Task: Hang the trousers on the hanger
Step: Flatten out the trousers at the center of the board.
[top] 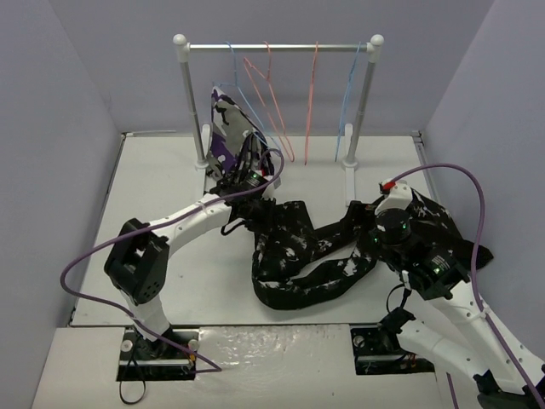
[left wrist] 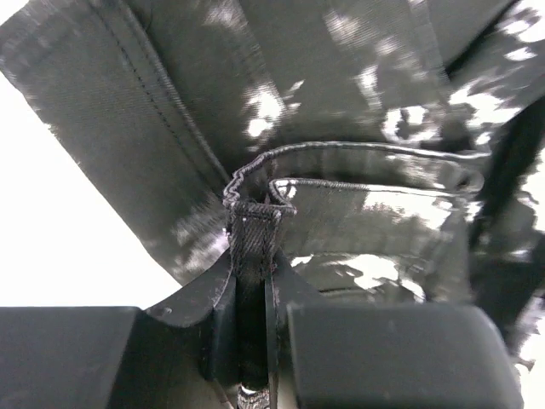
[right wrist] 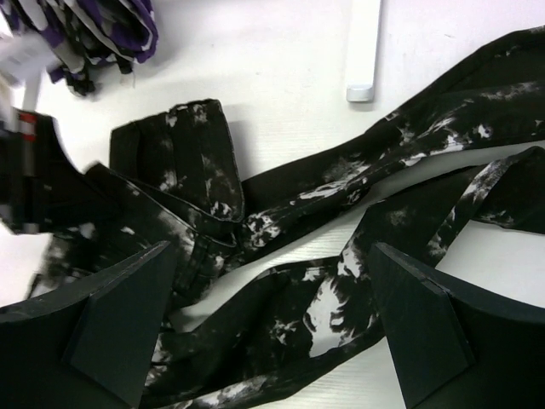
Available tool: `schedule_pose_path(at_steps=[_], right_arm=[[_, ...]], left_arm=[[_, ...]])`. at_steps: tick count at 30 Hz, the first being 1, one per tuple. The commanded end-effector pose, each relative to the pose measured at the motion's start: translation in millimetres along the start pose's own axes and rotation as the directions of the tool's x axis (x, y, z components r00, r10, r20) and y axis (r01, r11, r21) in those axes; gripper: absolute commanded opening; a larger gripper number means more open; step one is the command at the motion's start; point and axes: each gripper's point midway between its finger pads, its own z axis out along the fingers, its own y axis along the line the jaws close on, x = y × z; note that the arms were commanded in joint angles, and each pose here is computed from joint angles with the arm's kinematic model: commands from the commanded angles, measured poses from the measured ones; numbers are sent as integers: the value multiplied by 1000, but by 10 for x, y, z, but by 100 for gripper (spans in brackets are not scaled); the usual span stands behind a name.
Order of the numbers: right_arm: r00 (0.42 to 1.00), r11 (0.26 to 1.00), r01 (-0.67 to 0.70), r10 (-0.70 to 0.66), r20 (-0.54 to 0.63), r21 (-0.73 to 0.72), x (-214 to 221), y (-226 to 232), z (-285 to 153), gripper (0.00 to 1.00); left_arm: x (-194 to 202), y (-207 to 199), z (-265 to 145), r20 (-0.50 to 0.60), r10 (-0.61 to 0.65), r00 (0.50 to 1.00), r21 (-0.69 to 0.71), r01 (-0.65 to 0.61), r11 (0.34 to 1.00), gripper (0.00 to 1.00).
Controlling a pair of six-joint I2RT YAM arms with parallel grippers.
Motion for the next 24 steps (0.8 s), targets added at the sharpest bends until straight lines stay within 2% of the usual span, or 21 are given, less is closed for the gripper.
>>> schedule_pose_path(at_steps=[1,3,5,8,9,11,14,16,18,19,20,21,23,24], right_arm=[[997,997,20,-25,79,74,-291,-50,53,93],[995,995,32,-41,93,95,-366,-60,66,93],[992,993,41,-53,110,109,-465,-50,78,93],[990,991,57,-72,121,121,-558,-13,129,93],[989,991,59,-74,125,123,-581,-2,144,93],[988,991,54,-70,138,121,-625,25,173,93],[989,993,53,-67,129,110,-599,76,245,93],[990,994,52,-64,128,97,-593,112,282,93],[991,994,61,-71,114,89,-550,137,327,93],[992,993,70,-79,100,91,-509,138,357,93],[992,993,75,-84,92,91,-481,138,380,93],[992,993,78,-86,87,92,-463,140,396,93],[993,992,86,-93,74,94,-407,133,432,93],[993,992,88,-94,69,94,-388,131,442,93]], left_arm=[[-884,-305,-1136,311,167,935,-67,-154,986,0],[-1102,-318,-1571,386,228,894,-127,-194,973,0],[-1342,-281,-2135,494,251,832,-195,-175,965,0],[-1488,3,-2927,638,238,732,-305,-43,951,0],[-1453,138,-3102,668,229,708,-331,8,943,0],[-1261,340,-3538,765,181,618,-322,124,939,0],[-823,810,-3532,803,98,587,-327,297,897,0],[-329,1202,-3343,815,24,578,-332,433,838,0],[5,1356,-3316,846,-28,533,-297,513,806,0],[224,1554,-3143,829,-34,558,-343,556,757,0],[413,1682,-3079,833,-42,551,-357,594,721,2],[572,1762,-3080,852,-52,521,-343,630,697,6],[879,1974,-3061,858,-37,512,-384,687,617,14],[1002,2021,-3111,872,-40,488,-373,716,591,22]])
